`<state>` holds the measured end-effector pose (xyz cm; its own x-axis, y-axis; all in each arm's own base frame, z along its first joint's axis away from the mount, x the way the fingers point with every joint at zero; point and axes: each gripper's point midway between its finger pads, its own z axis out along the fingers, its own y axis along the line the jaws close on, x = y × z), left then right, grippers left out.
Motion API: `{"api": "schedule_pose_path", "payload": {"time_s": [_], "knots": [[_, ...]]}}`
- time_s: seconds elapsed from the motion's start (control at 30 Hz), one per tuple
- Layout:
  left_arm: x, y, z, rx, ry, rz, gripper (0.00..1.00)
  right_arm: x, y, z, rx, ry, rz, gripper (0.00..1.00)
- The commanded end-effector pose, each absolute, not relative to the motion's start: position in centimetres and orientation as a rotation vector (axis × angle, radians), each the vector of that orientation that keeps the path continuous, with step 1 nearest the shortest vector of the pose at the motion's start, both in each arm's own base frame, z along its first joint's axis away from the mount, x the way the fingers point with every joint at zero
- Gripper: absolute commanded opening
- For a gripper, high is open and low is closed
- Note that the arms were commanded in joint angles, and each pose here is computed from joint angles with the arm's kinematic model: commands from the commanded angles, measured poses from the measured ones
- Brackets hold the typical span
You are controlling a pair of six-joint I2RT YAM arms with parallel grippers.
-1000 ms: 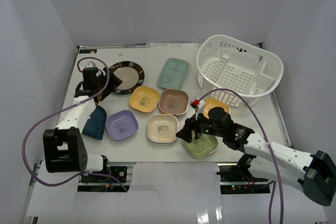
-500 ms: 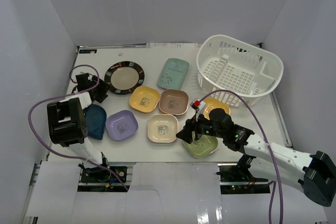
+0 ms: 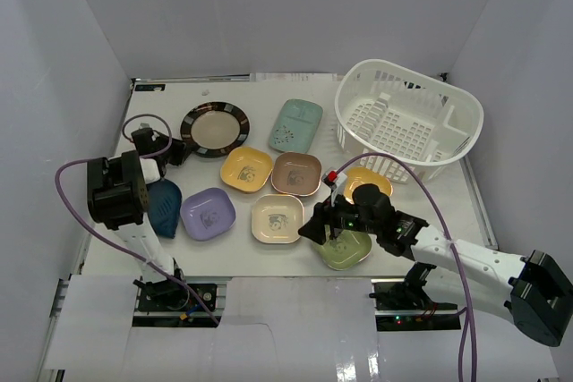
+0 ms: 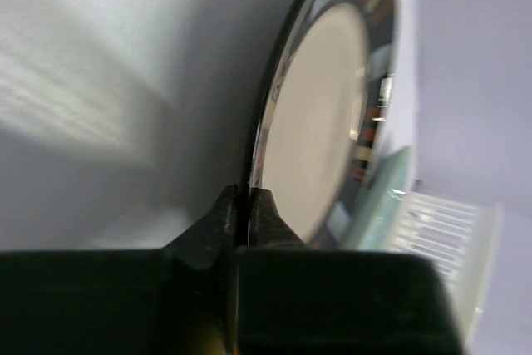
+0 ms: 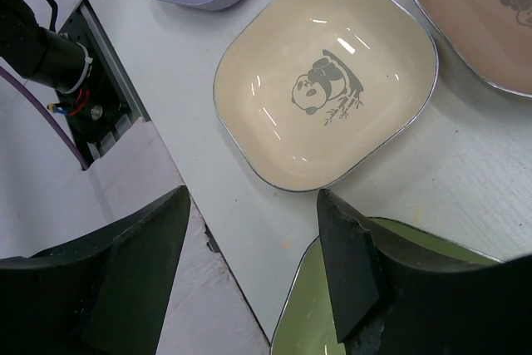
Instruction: Place the plates into the plastic bin on the countertop
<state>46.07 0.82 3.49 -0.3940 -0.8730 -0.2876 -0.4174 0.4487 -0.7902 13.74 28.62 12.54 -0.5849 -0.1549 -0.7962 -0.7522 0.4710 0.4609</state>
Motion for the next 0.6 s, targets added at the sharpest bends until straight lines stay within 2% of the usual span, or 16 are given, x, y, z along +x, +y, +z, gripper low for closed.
{"api": "schedule_pose_path", "payload": {"time_s": [0.0,0.17,0.23,0.43,0.47,0.57], "knots": [[46.4,1.6,4.9,-1.044,1.901,-0.832,0.02,14.5,29.6,15.0,-0.721,1.946,1.128,0.68],[46.4,3.4,9.1,-1.015,1.784,-0.831,0.00,15.7,29.8,16.4,-0.648,1.918,1.113,0.68],[46.4,3.7,12.8,-0.951,1.713,-0.856,0.00,16.1,30.1,16.4,-0.644,1.927,1.100,0.69],[44.7,1.7,23.0,-0.774,1.511,-1.068,0.00,18.5,32.4,21.3,-0.588,1.834,1.121,0.89],[44.2,1.2,23.9,-0.747,1.504,-1.091,0.00,18.8,32.9,22.1,-0.593,1.819,1.127,0.94],[41.9,-0.8,26.0,-0.669,1.496,-1.145,0.00,20.3,34.3,24.4,-0.578,1.786,1.131,1.00]]}}
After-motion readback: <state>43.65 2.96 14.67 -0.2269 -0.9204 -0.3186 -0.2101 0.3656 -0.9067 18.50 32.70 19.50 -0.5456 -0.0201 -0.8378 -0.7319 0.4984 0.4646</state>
